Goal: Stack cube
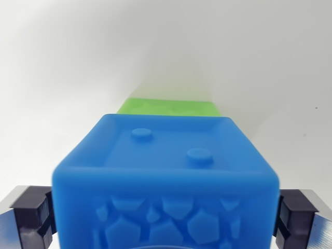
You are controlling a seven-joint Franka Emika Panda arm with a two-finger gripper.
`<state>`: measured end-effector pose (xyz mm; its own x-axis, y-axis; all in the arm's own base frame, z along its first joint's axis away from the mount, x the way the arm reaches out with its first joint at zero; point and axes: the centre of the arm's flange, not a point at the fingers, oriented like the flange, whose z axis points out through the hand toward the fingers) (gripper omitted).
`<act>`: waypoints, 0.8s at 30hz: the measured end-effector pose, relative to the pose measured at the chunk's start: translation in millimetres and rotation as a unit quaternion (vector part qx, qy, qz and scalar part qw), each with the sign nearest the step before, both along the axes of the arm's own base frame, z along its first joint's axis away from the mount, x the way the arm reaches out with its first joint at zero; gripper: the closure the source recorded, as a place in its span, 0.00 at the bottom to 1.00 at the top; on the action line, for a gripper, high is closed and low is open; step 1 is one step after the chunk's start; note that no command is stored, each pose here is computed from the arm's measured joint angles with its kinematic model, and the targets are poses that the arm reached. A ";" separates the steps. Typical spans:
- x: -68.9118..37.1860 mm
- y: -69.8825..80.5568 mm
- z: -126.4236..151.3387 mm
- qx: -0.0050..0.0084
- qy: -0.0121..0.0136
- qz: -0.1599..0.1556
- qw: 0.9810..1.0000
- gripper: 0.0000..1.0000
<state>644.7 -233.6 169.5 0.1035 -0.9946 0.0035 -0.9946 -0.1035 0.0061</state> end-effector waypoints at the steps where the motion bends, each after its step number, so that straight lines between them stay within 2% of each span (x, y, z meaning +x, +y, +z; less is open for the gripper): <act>1: 0.0 0.1 0.0 0.000 0.000 0.000 1.000 0.00; 5: 0.1 0.1 0.7 0.000 0.000 0.000 1.000 0.00; 9: 0.6 -0.2 5.5 0.000 -0.002 0.000 1.000 0.00; 18: 1.0 -0.3 23.8 0.001 -0.003 -0.001 1.000 0.00; 24: 1.1 -0.4 40.1 0.002 -0.003 -0.001 1.000 0.00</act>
